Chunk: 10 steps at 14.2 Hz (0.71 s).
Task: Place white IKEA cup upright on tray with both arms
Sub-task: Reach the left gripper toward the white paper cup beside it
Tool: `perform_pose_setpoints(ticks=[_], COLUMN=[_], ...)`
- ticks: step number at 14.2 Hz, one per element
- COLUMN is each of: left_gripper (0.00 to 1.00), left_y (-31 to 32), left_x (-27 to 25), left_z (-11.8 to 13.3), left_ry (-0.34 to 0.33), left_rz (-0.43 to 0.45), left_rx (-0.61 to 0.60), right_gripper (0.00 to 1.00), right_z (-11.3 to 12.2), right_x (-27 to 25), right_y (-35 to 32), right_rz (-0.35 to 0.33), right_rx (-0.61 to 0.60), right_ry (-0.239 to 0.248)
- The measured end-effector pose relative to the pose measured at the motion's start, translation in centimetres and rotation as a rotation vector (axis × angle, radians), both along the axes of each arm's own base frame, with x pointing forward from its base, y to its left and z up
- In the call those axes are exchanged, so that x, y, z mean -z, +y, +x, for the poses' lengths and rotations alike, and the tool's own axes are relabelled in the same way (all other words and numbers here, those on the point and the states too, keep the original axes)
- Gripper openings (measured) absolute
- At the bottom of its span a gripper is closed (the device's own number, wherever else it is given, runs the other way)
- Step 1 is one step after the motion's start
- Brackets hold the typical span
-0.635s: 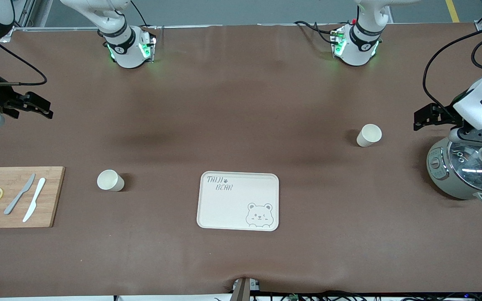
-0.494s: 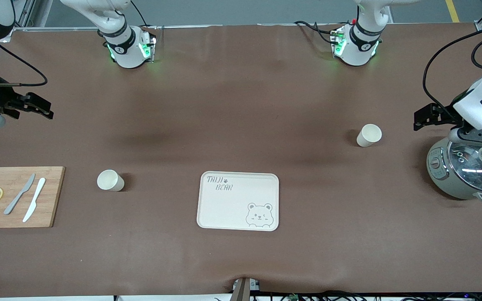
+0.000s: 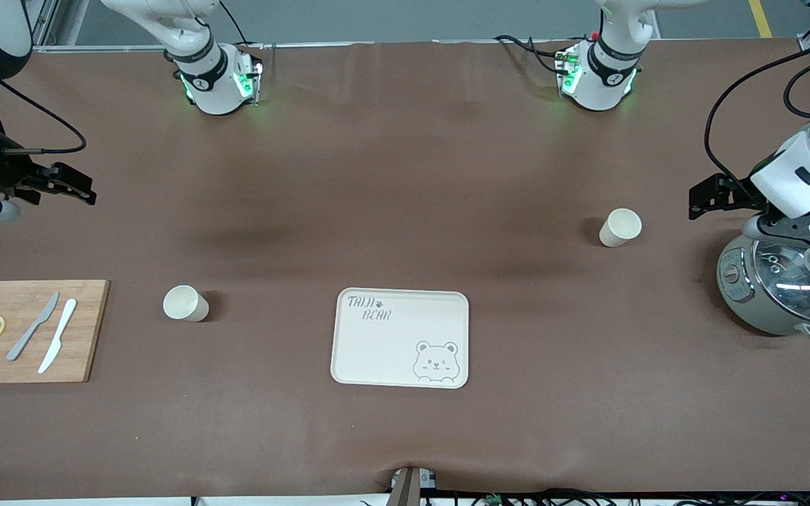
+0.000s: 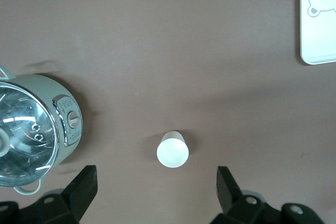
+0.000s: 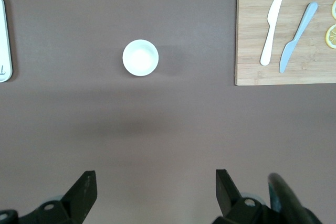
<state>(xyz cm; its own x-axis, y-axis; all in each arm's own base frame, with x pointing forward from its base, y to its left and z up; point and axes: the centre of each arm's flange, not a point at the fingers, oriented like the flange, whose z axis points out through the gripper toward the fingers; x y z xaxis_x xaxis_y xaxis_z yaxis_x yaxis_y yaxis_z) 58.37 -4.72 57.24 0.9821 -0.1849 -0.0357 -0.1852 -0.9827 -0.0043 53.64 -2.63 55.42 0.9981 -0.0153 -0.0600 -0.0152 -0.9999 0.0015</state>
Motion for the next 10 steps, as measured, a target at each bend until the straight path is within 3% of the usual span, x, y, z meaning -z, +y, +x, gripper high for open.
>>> perform_pose_setpoints(ticks=[4,10], left_gripper=[1.00,1.00], left_y=[0.1,1.0], left_x=[1.5,6.9], left_z=[0.6,0.8], left_ry=[0.016,-0.038], left_rz=[0.000,-0.002], left_rx=[-0.002,0.014], right_gripper=[1.00,1.00], right_z=[0.0,0.2], right_x=[0.1,0.6], right_y=[0.0,0.0], right_rz=[0.000,0.001], right_rx=[0.000,0.000], right_ry=[0.002,0.012])
